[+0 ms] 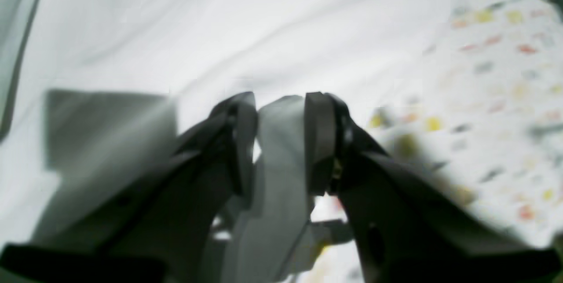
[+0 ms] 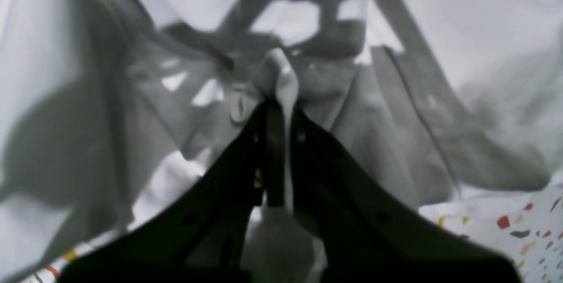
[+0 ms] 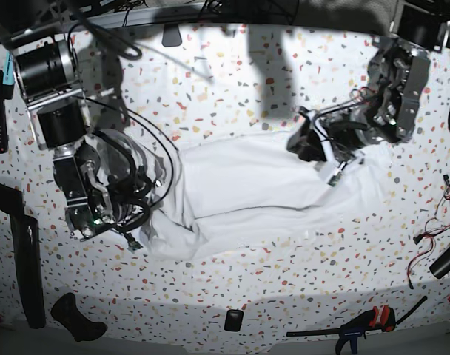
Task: Fold the T-shirt properly
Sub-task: 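Release the fabric and reposition both grippers along the shirt's long edges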
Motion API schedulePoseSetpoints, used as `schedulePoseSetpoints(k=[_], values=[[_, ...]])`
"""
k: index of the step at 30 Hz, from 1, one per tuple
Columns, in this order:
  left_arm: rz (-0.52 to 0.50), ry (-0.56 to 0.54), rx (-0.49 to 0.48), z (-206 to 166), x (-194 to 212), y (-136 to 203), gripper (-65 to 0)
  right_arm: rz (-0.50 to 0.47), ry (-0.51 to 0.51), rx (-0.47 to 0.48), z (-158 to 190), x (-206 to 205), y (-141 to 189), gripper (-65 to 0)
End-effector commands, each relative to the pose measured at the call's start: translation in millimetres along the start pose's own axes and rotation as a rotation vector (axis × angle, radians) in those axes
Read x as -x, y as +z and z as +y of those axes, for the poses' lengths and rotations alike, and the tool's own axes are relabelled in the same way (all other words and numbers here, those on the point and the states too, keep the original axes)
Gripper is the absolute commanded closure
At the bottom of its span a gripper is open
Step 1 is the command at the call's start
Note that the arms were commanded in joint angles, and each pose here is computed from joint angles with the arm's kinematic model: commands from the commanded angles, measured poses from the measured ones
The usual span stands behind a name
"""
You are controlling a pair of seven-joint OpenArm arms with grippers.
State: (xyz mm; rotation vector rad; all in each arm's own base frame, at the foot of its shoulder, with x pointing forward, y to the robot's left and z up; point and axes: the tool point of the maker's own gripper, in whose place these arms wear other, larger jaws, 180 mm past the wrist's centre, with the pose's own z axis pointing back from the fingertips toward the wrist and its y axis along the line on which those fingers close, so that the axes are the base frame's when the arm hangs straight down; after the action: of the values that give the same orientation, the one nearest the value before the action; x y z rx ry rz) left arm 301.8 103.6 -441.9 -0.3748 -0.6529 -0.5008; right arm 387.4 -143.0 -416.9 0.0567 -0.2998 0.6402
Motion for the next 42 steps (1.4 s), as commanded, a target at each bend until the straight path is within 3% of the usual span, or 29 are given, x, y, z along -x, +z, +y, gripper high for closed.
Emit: schedulePoseSetpoints(k=[1,7,18,29,34,42], values=[[0.280,-0.040,-0.208,51.7,60.5,20.2,-20.6,0.003,0.014,-0.012,4.2,-2.9,-0.1,0.0],[0.299,-0.075,-0.267,81.7,58.8,39.2,-20.6,0.133,0.070,0.077,-22.8,24.7,7.0,0.0],[0.309,-0.080,-0.278,86.4,60.7,43.1,-20.6,0.212,0.017,0.206,-93.2,76.1,37.6,0.0],[0.364,-0.139,-0.352,109.3,66.7,59.0,-20.6,0.147,0.009,0.254,-115.5,46.1,61.7,0.0],[0.343,-0.129,-0.348,109.9,58.9,57.7,-20.6,0.087,-0.008,0.230,-119.2,21.1,78.0,0.0],[0.339,-0.126,-0.349,110.2,57.4,57.6,-20.6,-0.008,0.078,0.164,-107.3,-3.6,98.0,0.0]])
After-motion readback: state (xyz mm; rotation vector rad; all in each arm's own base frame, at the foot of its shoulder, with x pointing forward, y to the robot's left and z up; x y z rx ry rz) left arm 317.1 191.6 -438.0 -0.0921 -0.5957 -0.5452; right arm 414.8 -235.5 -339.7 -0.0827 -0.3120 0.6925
